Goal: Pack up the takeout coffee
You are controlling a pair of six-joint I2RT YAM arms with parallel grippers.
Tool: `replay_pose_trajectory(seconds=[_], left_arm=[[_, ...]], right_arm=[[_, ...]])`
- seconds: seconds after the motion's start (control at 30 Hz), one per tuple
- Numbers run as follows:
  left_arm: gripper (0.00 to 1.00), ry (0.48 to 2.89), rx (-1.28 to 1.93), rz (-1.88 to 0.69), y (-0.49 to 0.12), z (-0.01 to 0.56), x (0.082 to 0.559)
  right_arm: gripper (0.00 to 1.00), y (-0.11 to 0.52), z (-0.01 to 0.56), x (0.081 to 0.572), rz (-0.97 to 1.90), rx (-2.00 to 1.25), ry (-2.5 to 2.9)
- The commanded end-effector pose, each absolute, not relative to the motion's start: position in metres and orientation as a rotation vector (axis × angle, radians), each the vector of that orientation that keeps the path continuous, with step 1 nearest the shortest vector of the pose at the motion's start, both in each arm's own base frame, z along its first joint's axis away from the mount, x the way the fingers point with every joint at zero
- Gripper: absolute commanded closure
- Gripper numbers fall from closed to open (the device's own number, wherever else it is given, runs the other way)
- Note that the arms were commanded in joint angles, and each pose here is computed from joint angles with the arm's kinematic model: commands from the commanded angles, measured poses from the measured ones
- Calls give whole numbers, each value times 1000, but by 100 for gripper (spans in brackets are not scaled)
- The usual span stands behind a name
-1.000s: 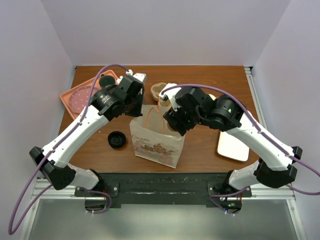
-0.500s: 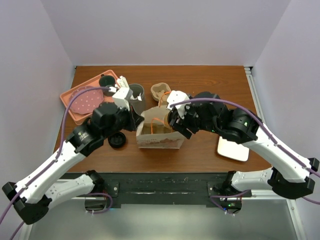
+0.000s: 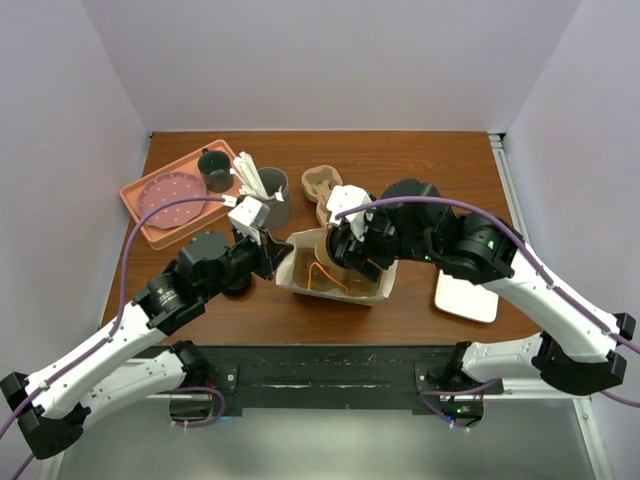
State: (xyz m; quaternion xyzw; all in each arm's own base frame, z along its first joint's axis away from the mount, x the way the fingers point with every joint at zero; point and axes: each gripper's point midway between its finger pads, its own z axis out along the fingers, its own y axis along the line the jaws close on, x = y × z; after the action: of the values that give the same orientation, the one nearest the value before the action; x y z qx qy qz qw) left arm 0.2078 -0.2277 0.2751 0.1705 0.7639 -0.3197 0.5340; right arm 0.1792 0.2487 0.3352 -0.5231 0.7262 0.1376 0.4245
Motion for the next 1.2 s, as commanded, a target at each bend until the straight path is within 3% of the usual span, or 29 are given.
replay_pose_trajectory(seconds=[0.0,0.27,0.6,0.77,1.17], left_arm=[[100,1684,409,-769,-226,317,210],[100,1648,360,-890,-226,315,195],[100,1548,455,-775,-232,316,213],[100,1373,477,-690,-223,334,218],[100,1643,564,-795,-243,268,204]], right_arm=[[95,246,351,177,352,-1300,1820],[96,222,315,149,356,-1331,1953],[96,215,305,199,10,-1188,1926],[96,228,314,219,-94,-1148,1876],[96,242,281,188,47,-1383,1806]])
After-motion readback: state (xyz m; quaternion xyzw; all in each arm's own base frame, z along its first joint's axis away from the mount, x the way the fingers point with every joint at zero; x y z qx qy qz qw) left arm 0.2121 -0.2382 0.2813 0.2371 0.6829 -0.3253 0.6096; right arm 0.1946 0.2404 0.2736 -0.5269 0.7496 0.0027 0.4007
